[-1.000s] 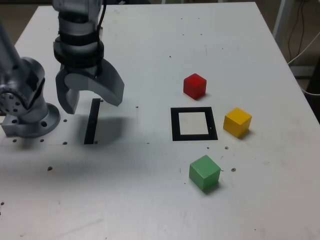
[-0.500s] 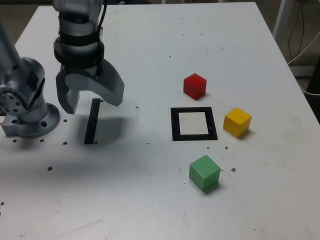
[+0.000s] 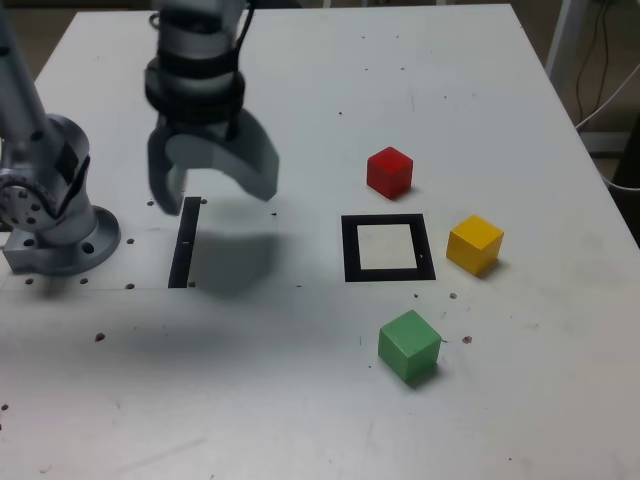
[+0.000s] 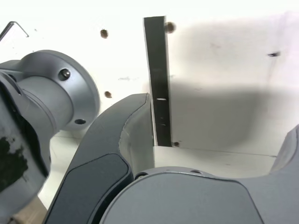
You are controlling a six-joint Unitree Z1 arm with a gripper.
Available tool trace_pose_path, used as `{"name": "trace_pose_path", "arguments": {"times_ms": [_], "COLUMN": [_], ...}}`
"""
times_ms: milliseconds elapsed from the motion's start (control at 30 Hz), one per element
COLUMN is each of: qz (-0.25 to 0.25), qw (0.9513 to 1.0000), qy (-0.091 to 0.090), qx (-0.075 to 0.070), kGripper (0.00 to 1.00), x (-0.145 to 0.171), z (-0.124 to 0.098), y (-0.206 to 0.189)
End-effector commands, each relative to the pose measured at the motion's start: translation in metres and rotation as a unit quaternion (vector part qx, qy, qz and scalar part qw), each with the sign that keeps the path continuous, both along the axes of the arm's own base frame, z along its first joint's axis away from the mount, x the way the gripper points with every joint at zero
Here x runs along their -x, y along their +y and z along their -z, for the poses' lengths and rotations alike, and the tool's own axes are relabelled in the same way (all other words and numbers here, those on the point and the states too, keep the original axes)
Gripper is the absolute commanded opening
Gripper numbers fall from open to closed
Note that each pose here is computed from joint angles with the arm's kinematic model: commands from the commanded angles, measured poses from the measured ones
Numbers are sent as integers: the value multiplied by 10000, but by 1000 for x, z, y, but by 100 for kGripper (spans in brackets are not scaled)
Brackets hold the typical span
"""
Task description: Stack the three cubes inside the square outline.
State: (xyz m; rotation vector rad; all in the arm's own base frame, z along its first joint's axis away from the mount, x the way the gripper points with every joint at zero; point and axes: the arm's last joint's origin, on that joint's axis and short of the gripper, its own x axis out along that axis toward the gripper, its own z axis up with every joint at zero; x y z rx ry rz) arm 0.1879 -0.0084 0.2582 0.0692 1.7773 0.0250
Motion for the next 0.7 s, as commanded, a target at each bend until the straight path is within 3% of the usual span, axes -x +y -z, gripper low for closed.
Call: {"name": "trace_pose_path", "arguments": {"times_ms": [0, 267, 667], "qz": [-46, -67, -138], "qw": [10000, 9999, 9999], "qy": [39, 58, -14], "qx": [-29, -78, -9], "kGripper": [100, 100, 100], "x": [-11, -53, -99], "z": [-6, -20, -23], "y": [2, 9, 32]}}
